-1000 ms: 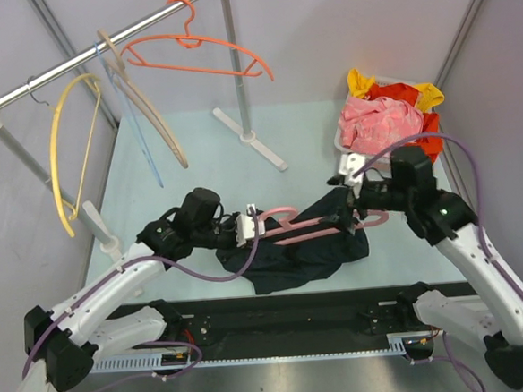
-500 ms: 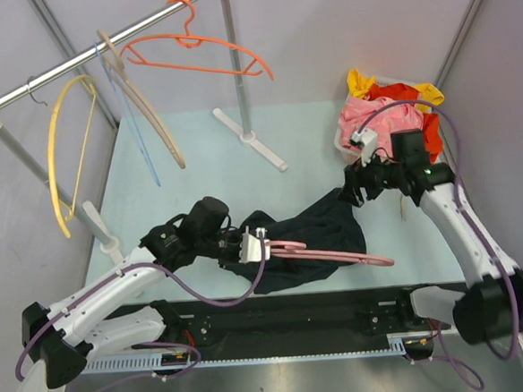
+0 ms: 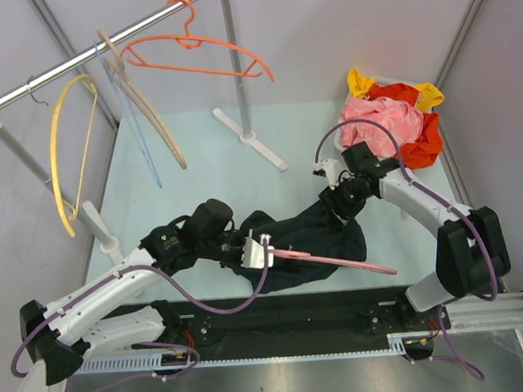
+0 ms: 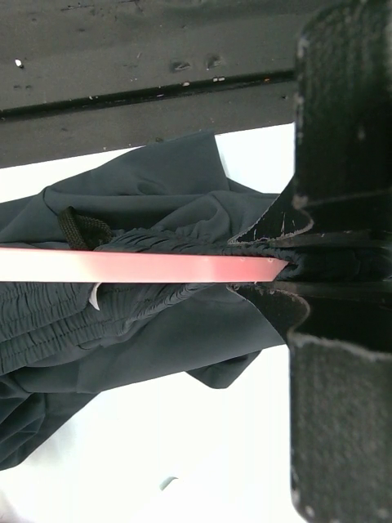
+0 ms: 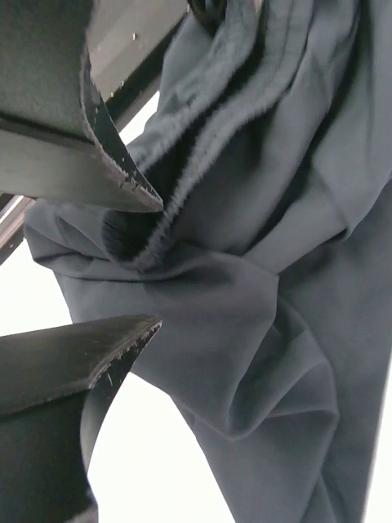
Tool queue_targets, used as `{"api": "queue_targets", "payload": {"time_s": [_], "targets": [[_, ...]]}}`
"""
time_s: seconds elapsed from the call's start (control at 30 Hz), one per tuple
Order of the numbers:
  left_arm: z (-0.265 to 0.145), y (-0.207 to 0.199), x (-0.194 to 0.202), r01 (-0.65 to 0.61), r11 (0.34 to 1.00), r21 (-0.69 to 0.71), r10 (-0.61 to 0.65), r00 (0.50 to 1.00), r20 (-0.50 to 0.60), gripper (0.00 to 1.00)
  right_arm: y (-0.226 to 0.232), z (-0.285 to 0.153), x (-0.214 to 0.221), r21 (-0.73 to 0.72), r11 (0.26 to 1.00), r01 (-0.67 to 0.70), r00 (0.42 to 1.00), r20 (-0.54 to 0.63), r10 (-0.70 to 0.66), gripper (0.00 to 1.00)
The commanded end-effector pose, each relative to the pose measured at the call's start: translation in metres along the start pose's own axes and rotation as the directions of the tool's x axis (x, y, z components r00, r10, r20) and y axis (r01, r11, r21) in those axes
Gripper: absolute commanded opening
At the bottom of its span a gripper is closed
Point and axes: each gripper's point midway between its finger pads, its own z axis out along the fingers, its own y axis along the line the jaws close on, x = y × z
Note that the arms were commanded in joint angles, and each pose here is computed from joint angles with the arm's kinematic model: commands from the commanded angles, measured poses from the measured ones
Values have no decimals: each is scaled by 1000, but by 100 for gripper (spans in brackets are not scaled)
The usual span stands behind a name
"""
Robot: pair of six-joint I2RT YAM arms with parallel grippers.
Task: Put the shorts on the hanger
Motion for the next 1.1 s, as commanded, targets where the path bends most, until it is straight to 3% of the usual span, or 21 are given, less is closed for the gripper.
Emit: {"api": "queue_targets", "payload": {"time_s": [0.0, 0.2, 0.47, 0.73, 1.07], "targets": [[-15, 14, -24, -63, 996, -57, 66, 996, 56, 0, -12, 14, 7, 60, 998, 0, 998, -69, 4, 55], [-13, 13, -19, -29, 997, -70, 33, 998, 49, 0, -2, 17, 20, 22, 999, 28, 992, -125, -25, 50], [-10, 17, -10, 172, 981, -90, -164, 983, 85, 0, 14, 17, 41, -17, 998, 60, 981, -182, -62, 46], [-22, 17, 5, 208, 971, -121, -202, 977, 62, 0, -3, 1, 44, 35, 999, 12, 988, -156, -7, 0], [-40, 25, 65, 276, 933, -230, -300, 951, -76, 0, -56, -77, 66, 214, 974, -72, 996, -30, 80, 0]]}}
